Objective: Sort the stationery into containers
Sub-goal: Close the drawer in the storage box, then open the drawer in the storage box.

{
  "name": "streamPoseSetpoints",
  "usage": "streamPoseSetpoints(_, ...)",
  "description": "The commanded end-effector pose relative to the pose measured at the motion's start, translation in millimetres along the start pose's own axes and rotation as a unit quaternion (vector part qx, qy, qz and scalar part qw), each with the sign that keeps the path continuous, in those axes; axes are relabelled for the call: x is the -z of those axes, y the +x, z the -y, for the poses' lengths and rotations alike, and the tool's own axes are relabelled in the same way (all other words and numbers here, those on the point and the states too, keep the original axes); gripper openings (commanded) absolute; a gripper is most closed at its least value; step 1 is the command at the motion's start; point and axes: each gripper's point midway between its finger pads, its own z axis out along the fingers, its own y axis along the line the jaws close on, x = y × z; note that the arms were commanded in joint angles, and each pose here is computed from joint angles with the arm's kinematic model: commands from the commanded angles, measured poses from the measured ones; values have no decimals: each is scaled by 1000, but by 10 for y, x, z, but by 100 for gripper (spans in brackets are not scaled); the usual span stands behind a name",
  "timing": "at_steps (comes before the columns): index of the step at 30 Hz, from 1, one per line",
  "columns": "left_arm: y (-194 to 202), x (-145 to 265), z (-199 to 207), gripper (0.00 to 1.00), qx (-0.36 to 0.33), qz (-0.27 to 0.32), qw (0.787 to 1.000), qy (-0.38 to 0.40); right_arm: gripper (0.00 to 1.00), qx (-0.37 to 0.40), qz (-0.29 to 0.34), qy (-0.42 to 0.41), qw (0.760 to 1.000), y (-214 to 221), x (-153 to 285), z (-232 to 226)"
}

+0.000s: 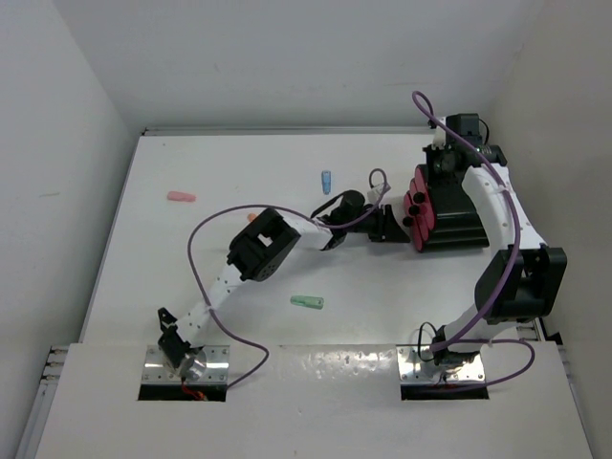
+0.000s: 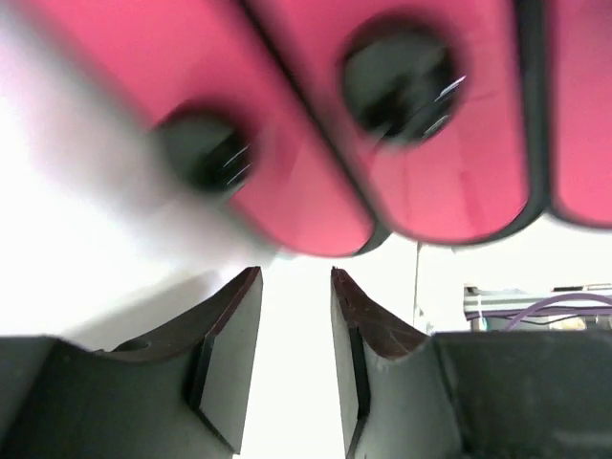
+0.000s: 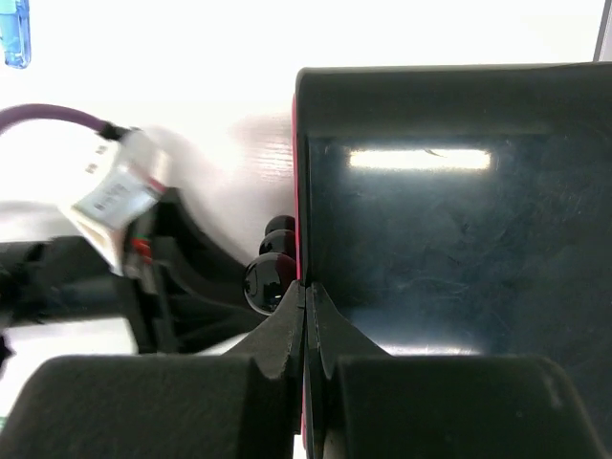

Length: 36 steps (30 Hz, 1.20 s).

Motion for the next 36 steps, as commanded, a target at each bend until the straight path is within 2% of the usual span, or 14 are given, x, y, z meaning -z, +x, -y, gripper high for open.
streamPoseSetpoints(1, -839, 435, 527, 42, -78, 84, 993, 19, 0, -7, -103, -9, 995, 517, -99, -51)
streamPoseSetpoints(3, -856, 615, 396, 45, -89, 82, 993, -15, 0, -9, -94, -6, 996, 450, -89, -35)
streamPoseSetpoints(7, -1114, 1107, 514, 52, -138, 87, 985, -57, 0, 23, -54, 0, 998, 142, 2, 20)
streamPoseSetpoints(10, -1113, 1436, 459, 72, -162, 38, 983, -84, 3, 118, -35, -6, 992, -88, 176, 97)
streamPoseSetpoints(11, -929, 1548, 381, 75, -137, -15, 986, -94, 14, 133, -21, -10, 991, -193, 249, 91)
streamPoseSetpoints(12, -986, 1617, 421, 77, -178, -33, 979, -90, 19, 153, -11, -28, 988, -227, 314, 45)
streamPoseSetpoints(15, -890, 2007, 464, 80, -223, -80, 968, -81, 39, 265, -5, -45, 963, -231, 473, -66)
streamPoseSetpoints(16, -921, 2139, 528, 79, -243, -86, 963, -78, 43, 331, -19, -57, 942, -139, 483, -155)
streamPoseSetpoints(17, -748, 2273, 492, 79, -216, -125, 964, -94, 46, 360, -23, -55, 931, -97, 490, -176)
streamPoseSetpoints(19, -815, 2430, 509, 79, -274, -150, 945, -100, 50, 429, -18, -51, 902, -69, 528, -249)
streamPoseSetpoints(20, -673, 2550, 497, 79, -250, -180, 945, -106, 50, 449, -29, -51, 892, 27, 461, -269)
streamPoseSetpoints(23, -654, 2774, 535, 79, -258, -180, 944, -100, 46, 504, -43, -46, 861, 112, 354, -353)
streamPoseSetpoints(26, -752, 3084, 650, 80, -241, -132, 957, -88, 43, 551, -65, -64, 829, 210, 228, -460)
streamPoseSetpoints(36, -829, 3543, 606, 79, -208, -94, 971, -69, 46, 638, -101, -86, 758, 293, -110, -432)
